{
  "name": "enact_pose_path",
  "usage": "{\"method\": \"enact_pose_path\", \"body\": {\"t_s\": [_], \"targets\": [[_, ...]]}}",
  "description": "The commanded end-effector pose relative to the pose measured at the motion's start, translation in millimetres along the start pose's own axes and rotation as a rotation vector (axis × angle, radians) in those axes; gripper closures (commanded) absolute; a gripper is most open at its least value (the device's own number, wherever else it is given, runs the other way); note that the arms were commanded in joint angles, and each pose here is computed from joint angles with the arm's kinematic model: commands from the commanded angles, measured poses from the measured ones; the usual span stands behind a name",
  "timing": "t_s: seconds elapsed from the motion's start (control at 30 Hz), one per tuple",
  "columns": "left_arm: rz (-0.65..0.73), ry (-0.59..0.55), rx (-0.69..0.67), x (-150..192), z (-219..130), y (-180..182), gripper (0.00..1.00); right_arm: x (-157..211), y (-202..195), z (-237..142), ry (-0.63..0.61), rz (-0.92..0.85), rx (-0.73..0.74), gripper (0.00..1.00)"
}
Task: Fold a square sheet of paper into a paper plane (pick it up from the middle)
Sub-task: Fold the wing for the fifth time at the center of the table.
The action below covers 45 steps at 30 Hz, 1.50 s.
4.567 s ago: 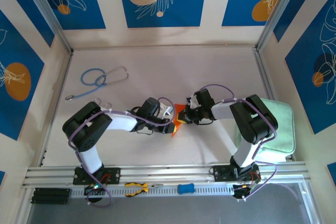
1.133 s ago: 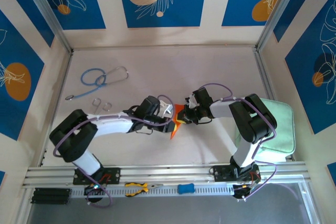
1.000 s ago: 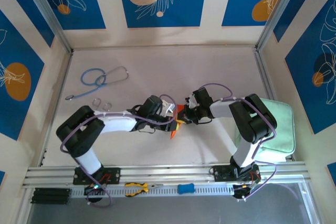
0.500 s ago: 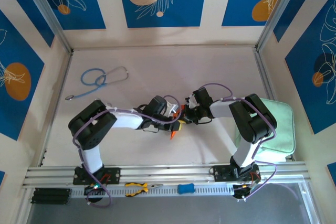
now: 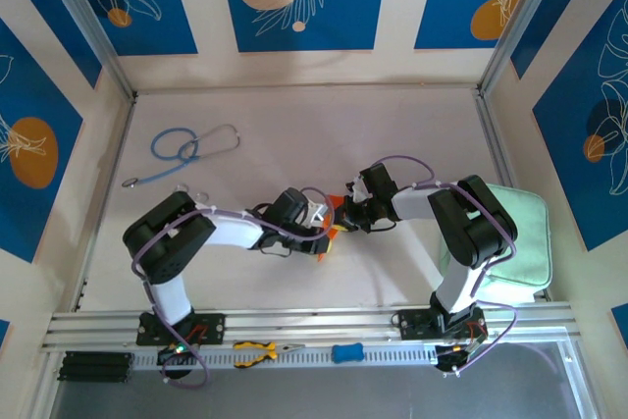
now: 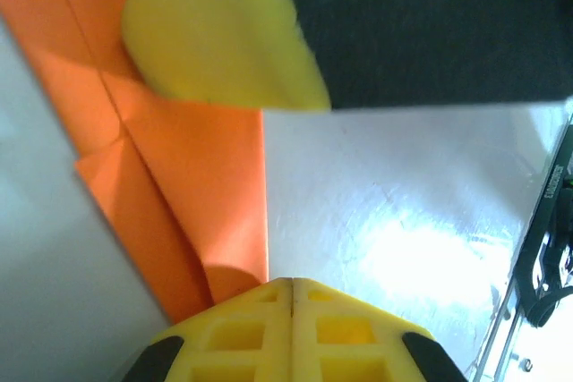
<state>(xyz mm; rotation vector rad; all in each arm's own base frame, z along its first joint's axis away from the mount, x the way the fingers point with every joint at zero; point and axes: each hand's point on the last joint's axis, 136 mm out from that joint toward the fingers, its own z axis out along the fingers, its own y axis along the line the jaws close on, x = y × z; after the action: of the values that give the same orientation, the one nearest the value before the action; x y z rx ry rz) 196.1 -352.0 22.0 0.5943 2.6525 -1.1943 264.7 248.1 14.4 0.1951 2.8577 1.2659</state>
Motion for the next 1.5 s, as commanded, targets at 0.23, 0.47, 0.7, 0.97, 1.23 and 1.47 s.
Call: {"method": "enact_pose_path", "body": {"t_s": [0.23, 0.47, 0.7, 0.97, 1.23, 1.47], "targets": [[-0.024, 0.152, -0.177, 67, -16, 30, 0.96, 5, -31, 4, 0.01, 0.062, 0.114, 0.96], [0.045, 0.016, -0.13, 32, -36, -1, 0.98, 5, -30, 3, 0.009, 0.06, 0.115, 0.96], [0.108, -0.091, -0.008, -7, -41, -42, 0.97, 5, -29, 3, 0.011, 0.059, 0.114, 0.96], [0.086, -0.001, 0.013, -4, -8, -39, 0.94, 5, -28, 4, 0.013, 0.055, 0.114, 0.96], [-0.014, 0.11, -0.098, 50, -3, 10, 0.96, 5, -26, 2, 0.012, 0.051, 0.109, 0.96], [-0.038, 0.096, -0.075, 65, -19, 9, 0.98, 4, -23, 0, 0.009, 0.049, 0.101, 0.96]]}}
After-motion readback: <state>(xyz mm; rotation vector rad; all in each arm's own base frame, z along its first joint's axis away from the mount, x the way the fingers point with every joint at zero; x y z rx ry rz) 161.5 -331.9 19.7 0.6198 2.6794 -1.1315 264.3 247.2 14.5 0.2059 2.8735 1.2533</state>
